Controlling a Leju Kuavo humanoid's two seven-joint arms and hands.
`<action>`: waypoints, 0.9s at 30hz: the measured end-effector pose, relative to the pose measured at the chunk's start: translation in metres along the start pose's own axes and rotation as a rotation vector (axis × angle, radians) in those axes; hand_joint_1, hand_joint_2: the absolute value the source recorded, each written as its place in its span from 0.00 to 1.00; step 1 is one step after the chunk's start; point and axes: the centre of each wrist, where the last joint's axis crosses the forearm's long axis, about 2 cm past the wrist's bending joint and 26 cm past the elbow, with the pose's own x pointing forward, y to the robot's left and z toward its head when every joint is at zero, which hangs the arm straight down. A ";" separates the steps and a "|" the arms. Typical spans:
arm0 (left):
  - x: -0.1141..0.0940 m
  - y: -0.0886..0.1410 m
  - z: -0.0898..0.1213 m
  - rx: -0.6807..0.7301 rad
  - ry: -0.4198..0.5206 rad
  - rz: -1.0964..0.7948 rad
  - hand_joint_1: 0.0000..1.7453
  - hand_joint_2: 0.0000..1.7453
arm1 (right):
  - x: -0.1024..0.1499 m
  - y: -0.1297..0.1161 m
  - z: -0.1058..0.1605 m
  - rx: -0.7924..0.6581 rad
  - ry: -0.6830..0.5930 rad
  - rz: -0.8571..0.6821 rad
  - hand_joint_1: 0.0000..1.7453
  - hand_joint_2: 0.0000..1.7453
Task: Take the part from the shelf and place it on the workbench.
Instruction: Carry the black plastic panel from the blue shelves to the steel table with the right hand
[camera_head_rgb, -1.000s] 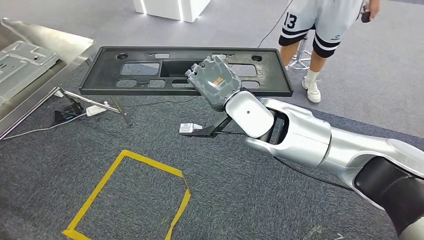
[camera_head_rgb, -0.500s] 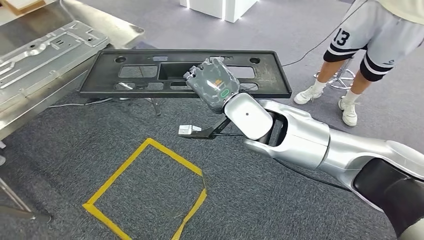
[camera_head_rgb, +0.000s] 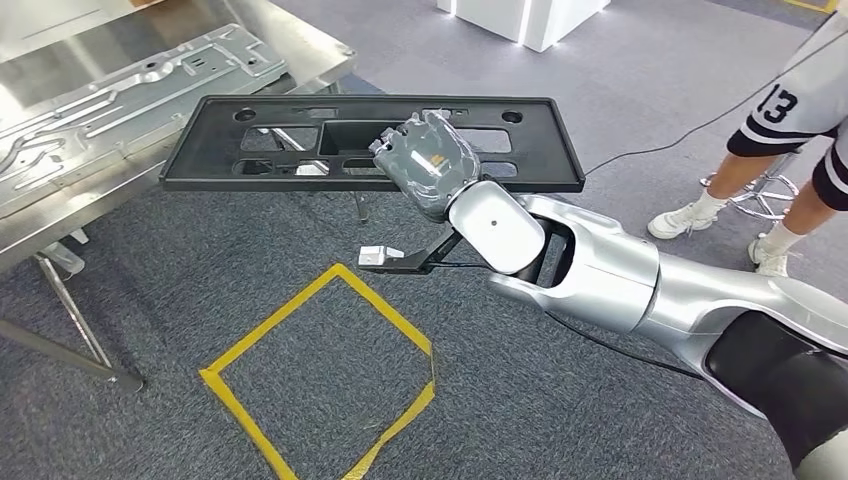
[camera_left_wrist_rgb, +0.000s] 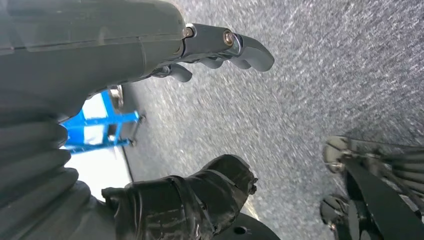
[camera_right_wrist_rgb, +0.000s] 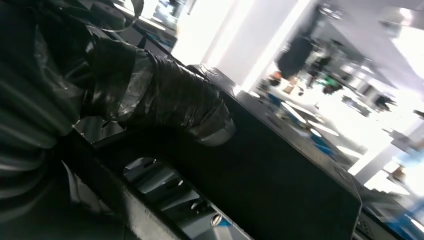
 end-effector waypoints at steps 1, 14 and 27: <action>0.000 0.000 0.000 -0.001 0.000 0.000 0.00 1.00 | 0.000 0.000 0.000 0.001 0.000 0.000 1.00 1.00; 0.002 0.004 -0.001 0.007 0.001 0.002 0.00 1.00 | 0.000 0.002 0.000 0.005 -0.011 0.000 1.00 1.00; 0.000 0.003 0.000 0.006 0.020 0.006 0.00 1.00 | 0.001 0.003 0.001 0.011 -0.012 -0.005 1.00 1.00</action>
